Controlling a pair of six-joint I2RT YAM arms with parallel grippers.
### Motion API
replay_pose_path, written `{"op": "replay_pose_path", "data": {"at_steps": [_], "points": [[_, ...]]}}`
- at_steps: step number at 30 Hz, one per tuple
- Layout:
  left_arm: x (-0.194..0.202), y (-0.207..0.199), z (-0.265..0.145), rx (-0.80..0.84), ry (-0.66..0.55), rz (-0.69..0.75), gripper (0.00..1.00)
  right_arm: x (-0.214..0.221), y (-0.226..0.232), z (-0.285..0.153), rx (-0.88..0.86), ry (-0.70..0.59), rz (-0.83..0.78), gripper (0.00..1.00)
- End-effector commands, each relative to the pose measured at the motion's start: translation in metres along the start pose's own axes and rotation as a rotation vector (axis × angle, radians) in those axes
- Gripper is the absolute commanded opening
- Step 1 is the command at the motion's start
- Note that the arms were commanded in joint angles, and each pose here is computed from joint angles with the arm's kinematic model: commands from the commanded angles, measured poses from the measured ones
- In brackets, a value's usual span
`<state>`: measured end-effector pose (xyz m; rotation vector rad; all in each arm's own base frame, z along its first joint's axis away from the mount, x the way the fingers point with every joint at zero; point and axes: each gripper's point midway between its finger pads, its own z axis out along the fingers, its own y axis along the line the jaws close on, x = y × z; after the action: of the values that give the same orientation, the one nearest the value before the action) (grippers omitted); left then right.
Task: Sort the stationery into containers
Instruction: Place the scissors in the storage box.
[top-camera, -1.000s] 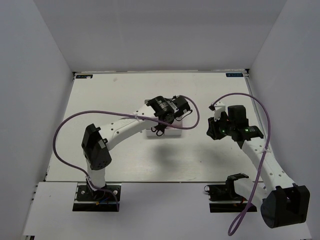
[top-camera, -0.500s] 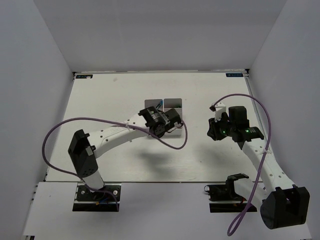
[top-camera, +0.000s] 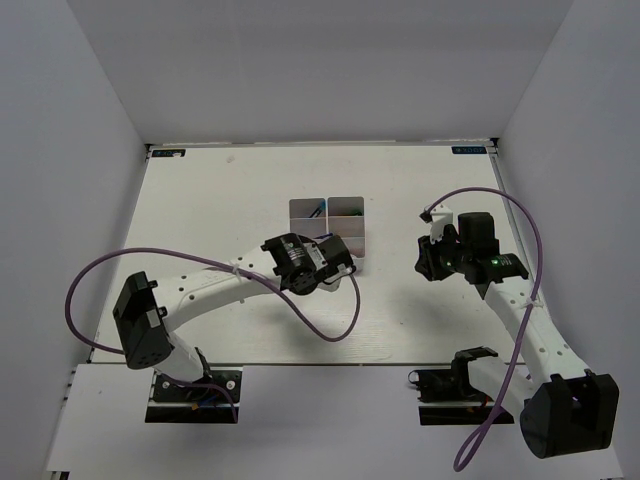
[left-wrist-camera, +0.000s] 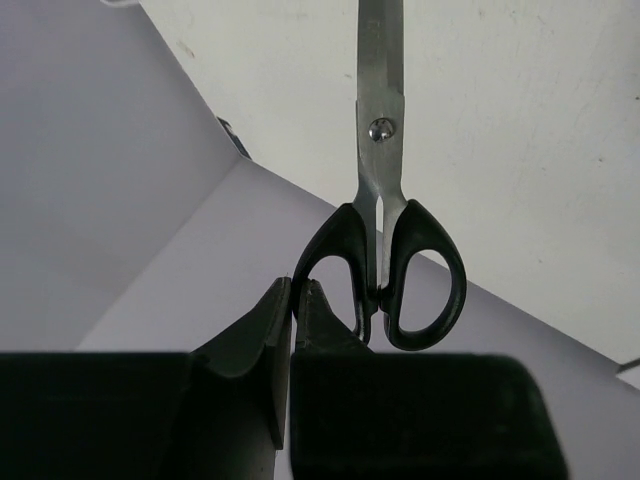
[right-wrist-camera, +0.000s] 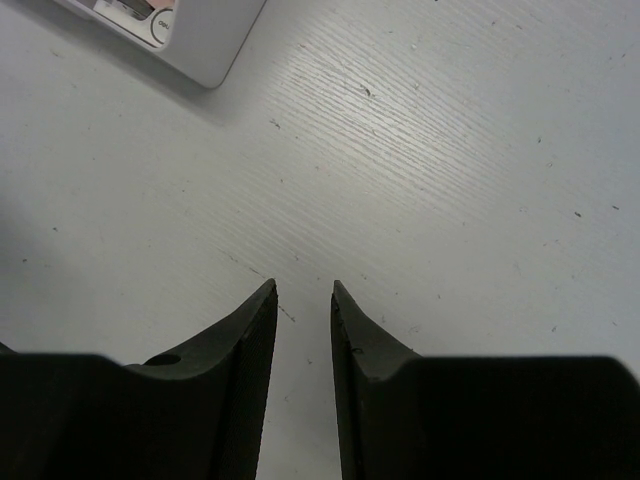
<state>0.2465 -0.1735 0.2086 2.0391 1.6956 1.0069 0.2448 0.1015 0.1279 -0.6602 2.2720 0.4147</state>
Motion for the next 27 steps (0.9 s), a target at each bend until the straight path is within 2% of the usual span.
{"op": "replay_pose_path", "data": {"at_steps": [1,6,27], "points": [[-0.009,0.021,0.002,-0.045,-0.064,0.056,0.0,-0.004,0.0,-0.002,-0.005,-0.021,-0.002,0.32],[-0.014,0.04,0.009,-0.063,-0.063,0.086,0.0,-0.004,0.0,-0.001,-0.007,-0.021,0.0,0.32],[-0.043,0.06,0.064,-0.107,-0.02,0.14,0.0,-0.002,-0.005,-0.003,-0.001,-0.025,0.024,0.32]]}}
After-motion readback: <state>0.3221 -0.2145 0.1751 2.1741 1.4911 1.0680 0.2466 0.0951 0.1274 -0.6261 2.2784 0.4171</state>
